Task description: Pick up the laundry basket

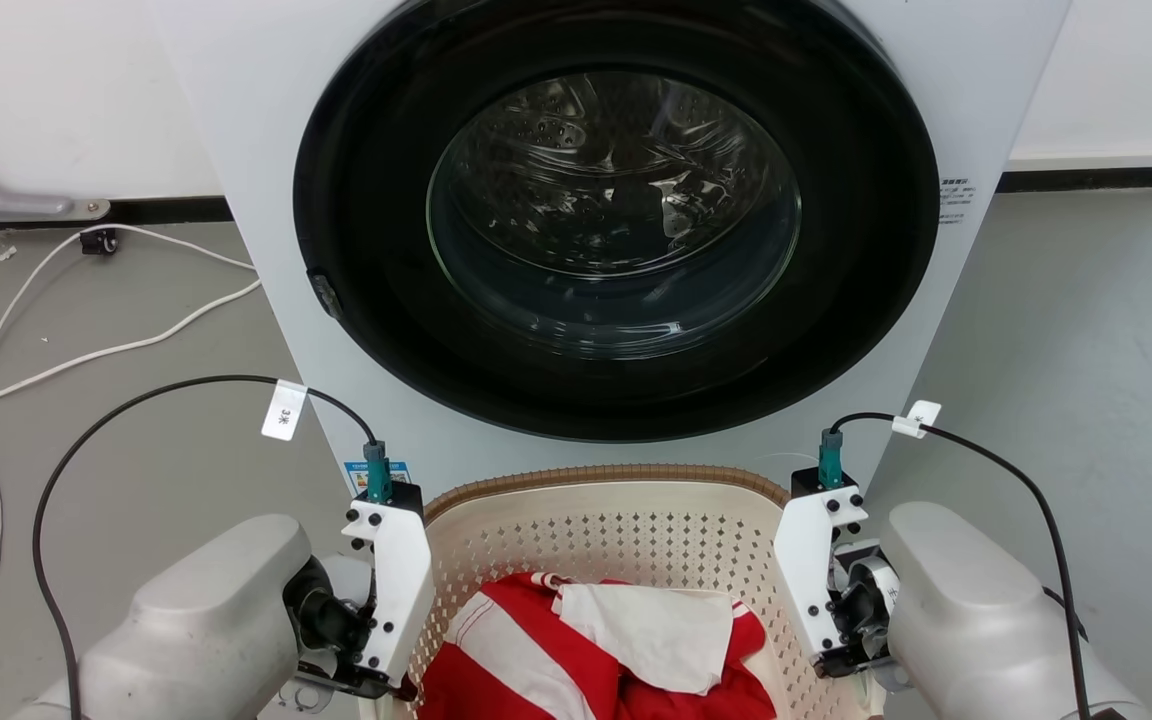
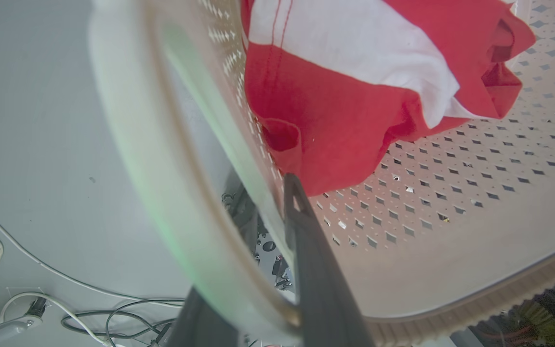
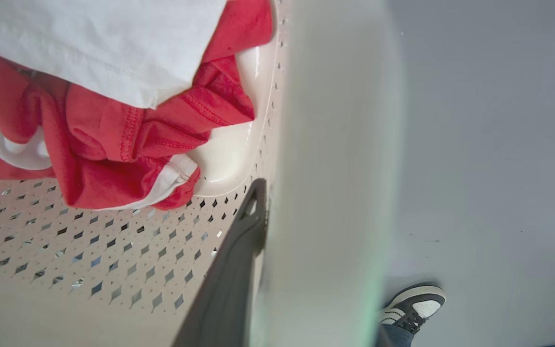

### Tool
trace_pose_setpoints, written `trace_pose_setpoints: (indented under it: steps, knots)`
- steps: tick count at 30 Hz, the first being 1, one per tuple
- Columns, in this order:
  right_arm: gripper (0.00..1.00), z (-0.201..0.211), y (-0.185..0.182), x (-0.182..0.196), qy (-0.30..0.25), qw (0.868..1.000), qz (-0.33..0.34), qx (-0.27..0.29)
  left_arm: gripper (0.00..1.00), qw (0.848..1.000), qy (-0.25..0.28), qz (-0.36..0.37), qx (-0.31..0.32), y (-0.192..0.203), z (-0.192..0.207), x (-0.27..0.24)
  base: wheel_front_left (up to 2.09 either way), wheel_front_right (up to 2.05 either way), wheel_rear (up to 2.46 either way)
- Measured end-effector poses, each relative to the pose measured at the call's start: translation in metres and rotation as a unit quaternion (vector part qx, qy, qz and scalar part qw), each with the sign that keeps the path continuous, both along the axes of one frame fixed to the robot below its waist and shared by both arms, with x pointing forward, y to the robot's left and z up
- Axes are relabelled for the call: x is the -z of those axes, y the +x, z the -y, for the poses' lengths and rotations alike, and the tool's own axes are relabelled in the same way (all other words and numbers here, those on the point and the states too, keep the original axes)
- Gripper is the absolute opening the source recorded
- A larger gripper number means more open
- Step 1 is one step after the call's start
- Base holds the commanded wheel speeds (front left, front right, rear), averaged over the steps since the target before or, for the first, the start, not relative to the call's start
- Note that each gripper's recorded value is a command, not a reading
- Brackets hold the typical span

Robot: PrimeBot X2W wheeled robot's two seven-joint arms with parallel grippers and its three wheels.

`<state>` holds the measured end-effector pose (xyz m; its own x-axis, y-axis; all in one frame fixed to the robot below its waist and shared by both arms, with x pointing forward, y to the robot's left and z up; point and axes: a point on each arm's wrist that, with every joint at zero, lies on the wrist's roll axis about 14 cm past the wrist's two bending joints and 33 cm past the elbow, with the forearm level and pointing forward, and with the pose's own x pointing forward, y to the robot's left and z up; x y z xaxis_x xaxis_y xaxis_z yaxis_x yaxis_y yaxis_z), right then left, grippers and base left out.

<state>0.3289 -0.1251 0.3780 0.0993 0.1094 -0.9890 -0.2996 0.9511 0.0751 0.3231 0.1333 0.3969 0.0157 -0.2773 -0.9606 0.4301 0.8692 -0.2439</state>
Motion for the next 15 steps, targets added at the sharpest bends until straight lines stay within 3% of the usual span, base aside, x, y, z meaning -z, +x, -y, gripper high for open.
trace_pose_setpoints:
  steps: [15]
  knots:
    - [0.0,-0.001,-0.0011,0.0001,0.005,1.0,0.002,0.003,0.0,1.0,0.004,0.002,-0.003,0.0009,-0.0012,-0.0014,0.0,0.0,0.0]
